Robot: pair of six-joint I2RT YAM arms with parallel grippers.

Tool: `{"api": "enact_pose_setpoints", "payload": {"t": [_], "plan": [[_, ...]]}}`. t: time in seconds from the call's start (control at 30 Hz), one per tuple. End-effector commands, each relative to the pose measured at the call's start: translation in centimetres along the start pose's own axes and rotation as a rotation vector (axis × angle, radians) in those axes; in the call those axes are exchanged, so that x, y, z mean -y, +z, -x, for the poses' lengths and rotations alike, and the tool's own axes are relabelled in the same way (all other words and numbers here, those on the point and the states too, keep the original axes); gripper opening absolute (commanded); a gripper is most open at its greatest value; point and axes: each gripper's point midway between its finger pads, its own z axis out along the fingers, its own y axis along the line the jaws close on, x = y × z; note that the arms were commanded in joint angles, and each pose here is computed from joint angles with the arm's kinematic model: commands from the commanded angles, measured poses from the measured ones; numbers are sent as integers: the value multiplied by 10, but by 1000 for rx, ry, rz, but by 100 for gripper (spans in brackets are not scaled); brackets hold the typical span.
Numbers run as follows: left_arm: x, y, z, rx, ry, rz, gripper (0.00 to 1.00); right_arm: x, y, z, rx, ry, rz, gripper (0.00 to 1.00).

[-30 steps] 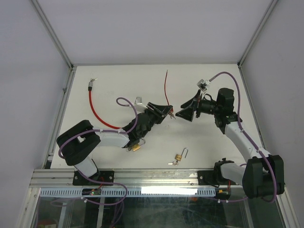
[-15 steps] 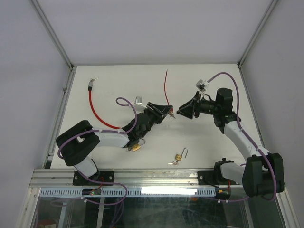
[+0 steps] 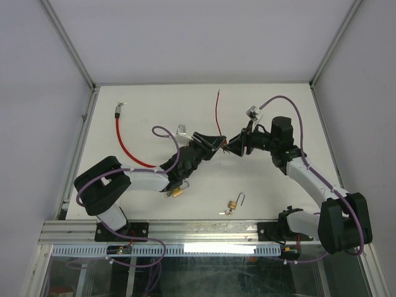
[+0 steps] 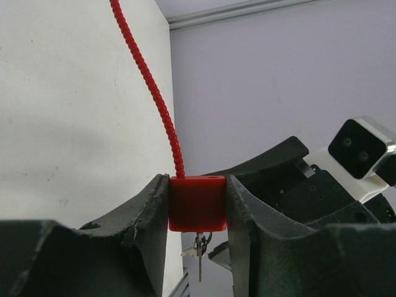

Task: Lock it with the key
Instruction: Pick up the lock from the center of the board.

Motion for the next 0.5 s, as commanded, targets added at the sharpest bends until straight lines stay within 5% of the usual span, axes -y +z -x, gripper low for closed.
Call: {"api": "enact_pose_setpoints", "payload": {"t": [0.0,0.47], "plan": [[40,7,1,6,-56,-108,2,6,4,14,55,-52,-47,53],[41,11,-4,0,-54,-101,2,3,5,18,98,5,-45,49]]}}
